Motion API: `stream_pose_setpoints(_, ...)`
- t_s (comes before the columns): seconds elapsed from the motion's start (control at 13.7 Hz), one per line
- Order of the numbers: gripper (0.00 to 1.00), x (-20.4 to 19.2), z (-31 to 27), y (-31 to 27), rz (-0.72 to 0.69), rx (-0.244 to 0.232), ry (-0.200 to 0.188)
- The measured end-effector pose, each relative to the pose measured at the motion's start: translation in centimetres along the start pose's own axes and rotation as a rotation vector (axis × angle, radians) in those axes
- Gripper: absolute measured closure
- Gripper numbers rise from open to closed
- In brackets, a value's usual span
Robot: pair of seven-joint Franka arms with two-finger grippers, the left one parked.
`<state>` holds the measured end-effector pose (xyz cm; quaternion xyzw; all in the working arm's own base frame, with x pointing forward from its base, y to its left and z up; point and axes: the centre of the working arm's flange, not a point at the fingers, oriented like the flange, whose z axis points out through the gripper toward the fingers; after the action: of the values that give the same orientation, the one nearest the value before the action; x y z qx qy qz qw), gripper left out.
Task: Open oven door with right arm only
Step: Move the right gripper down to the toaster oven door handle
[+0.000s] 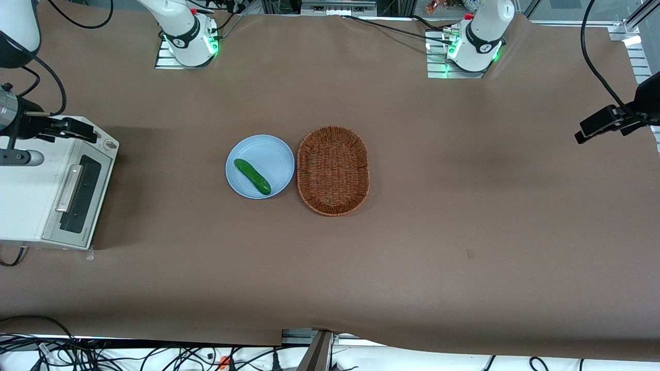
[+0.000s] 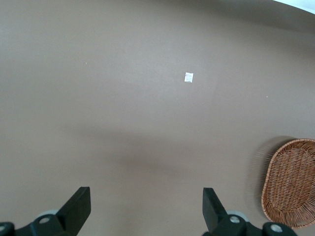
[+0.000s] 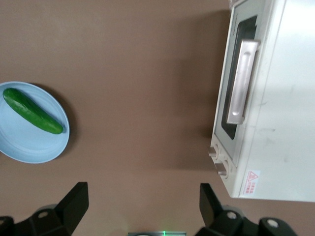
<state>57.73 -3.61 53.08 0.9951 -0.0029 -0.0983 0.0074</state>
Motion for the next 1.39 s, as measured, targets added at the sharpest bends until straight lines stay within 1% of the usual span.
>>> stream_pose_setpoints(0.07, 0.00, 0.0, 0.3, 0.0, 0.000, 0.000, -0.013)
stream_pose_setpoints(0.22, 0.00, 0.0, 0.3, 0.0, 0.000, 0.000, -0.017)
stream_pose_setpoints(0.29, 0.05, 0.0, 0.2, 0.0, 0.000, 0.000, -0.017)
stream_pose_setpoints(0.37, 0.15, -0.1, 0.2, 0.0, 0.000, 0.000, -0.018)
stream_pose_setpoints(0.51, 0.42, -0.1, 0.1, 0.0, 0.000, 0.000, -0.017)
stream_pose_setpoints(0.66, 0.61, -0.1, 0.0, 0.0, 0.000, 0.000, -0.015)
stream_pose_setpoints(0.73, 0.73, -0.1, 0.0, 0.0, 0.000, -0.003, -0.015)
stream_pose_setpoints(0.8, 0.82, -0.1, 0.0, 0.2, 0.001, -0.023, -0.017)
stream_pose_setpoints(0.88, 0.94, -0.1, 0.0, 0.6, 0.006, -0.062, -0.020)
stream_pose_setpoints(0.95, 0.99, 0.2, 0.3, 0.8, 0.006, -0.113, -0.024)
stream_pose_setpoints(1.02, 0.99, 0.8, 0.7, 0.6, -0.003, -0.188, -0.019)
stream_pose_setpoints(1.17, 0.99, 3.0, 2.4, -1.3, -0.010, -0.380, 0.007)
stream_pose_setpoints(1.24, 0.99, 4.5, 4.0, -2.5, -0.009, -0.448, 0.024)
stream_pose_setpoints(1.32, 0.99, 6.0, 6.0, -3.3, -0.007, -0.500, 0.036)
stream_pose_setpoints(1.39, 0.99, 7.3, 8.1, -3.6, 0.000, -0.554, 0.038)
